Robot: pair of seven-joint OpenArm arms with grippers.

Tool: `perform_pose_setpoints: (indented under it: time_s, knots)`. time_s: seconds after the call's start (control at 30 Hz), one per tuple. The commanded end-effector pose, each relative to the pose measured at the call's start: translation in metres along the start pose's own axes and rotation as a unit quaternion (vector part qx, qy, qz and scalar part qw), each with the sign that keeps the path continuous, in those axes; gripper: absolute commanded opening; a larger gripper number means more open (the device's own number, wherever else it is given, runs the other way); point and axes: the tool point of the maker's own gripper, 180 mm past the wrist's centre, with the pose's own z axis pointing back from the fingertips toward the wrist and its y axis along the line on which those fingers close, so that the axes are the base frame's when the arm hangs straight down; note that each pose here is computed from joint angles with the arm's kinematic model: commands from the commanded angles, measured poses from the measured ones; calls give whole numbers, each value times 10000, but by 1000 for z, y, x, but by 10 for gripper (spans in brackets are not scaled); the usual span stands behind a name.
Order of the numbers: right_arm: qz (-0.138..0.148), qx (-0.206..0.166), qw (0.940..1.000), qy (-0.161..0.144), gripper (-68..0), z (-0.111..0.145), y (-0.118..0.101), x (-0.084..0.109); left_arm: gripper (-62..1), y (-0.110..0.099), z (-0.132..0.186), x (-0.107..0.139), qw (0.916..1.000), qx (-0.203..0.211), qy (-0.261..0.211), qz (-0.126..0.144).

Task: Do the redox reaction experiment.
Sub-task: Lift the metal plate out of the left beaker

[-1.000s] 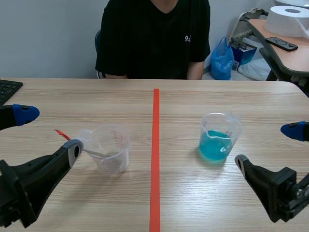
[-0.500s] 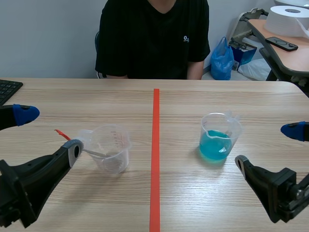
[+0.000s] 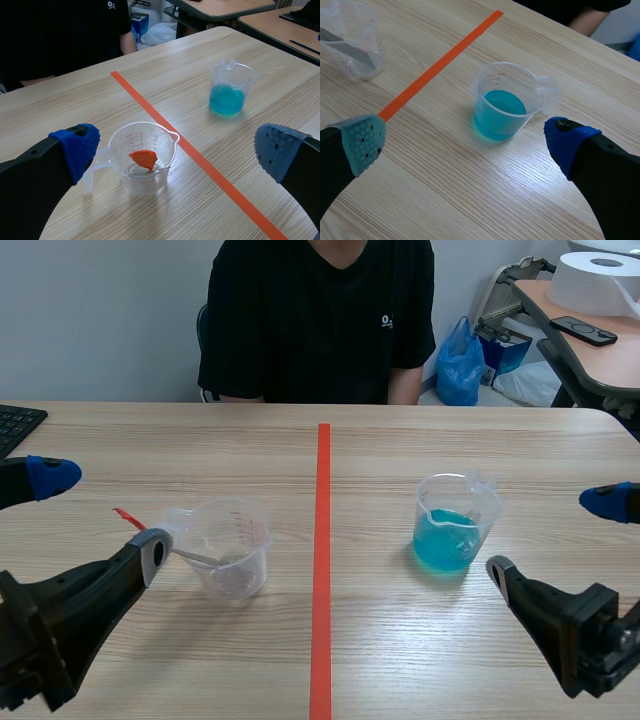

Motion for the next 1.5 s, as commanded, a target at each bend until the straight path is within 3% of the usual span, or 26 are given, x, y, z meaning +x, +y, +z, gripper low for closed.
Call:
perform_pose_setpoints:
  time_s: [0.0,0.37,0.63,0.8,0.97,1.13,1.3,1.47]
  knots:
    - [48,123,9997,-208,4,-1,4,12,14,-2,-1,10,9998,-11,-182,40]
    - [199,416,9982,-371,4,-13,18,22,14,0,0,6,9999,72,-104,-32]
    - [387,767,9946,-584,4,-22,29,35,-35,-1,11,-17,9973,198,358,-607]
    - [474,934,9913,-796,4,-27,35,46,-86,10,23,-40,9907,466,728,-1053]
    - [517,1155,9879,-894,4,-33,46,52,-120,23,42,-73,9808,620,1324,-1293]
    - [497,1373,9839,-1029,4,-39,60,59,-122,32,67,-97,9734,775,1744,-1265]
    - [617,1634,9781,-1128,4,-45,77,64,-216,30,94,-112,9672,788,1950,-1422]
    - [688,1893,9719,-1220,4,-50,94,69,-275,20,114,-128,9629,749,2178,-1406]
